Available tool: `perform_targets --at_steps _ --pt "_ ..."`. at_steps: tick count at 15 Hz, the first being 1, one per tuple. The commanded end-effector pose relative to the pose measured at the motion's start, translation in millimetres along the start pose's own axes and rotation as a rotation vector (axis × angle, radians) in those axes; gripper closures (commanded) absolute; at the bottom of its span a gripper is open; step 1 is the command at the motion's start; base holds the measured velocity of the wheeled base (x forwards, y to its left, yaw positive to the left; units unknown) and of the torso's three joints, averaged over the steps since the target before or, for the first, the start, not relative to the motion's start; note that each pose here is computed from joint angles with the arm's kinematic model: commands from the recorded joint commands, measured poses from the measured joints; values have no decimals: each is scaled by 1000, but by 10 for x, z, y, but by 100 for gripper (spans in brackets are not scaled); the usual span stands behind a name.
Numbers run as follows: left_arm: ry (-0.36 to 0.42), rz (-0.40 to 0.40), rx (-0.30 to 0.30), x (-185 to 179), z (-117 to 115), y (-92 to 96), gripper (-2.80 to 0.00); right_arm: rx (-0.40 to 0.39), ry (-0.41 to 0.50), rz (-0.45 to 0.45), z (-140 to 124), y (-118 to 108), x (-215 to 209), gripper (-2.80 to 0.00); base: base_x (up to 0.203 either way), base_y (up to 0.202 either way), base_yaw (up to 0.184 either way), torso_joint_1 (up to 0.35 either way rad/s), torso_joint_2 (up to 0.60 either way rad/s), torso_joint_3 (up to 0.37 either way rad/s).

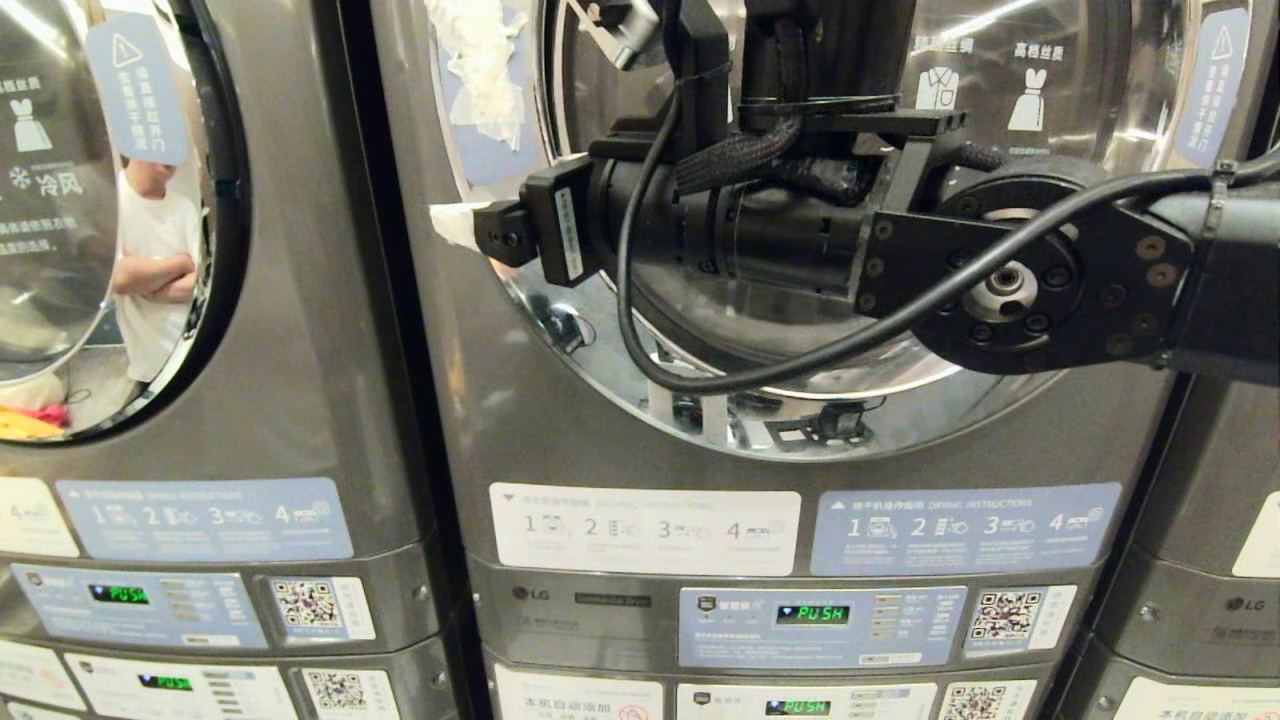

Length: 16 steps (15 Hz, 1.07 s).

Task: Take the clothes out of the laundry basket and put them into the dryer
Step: Open the dryer

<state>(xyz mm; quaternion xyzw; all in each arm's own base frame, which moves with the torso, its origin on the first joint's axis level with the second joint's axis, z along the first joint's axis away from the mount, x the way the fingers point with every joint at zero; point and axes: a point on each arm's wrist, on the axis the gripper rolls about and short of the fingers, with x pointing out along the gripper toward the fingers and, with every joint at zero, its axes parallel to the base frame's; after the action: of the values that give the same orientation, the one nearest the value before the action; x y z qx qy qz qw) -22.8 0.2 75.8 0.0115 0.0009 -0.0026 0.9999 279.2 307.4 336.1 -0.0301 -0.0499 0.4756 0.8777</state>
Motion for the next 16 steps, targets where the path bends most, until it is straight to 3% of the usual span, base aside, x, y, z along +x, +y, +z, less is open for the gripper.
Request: perform_targets --at_steps 1,7,16 --pt "0 1 0 0 0 0 0 -2 -17 24 79 14 -60 -280 0 0 0 0 0 0" --pt "0 1 0 0 0 0 0 78 -14 181 308 121 -326 -280 0 0 0 0 0 0" --pt "0 1 0 0 0 0 0 104 59 375 301 279 -994 -280 0 0 0 0 0 0"
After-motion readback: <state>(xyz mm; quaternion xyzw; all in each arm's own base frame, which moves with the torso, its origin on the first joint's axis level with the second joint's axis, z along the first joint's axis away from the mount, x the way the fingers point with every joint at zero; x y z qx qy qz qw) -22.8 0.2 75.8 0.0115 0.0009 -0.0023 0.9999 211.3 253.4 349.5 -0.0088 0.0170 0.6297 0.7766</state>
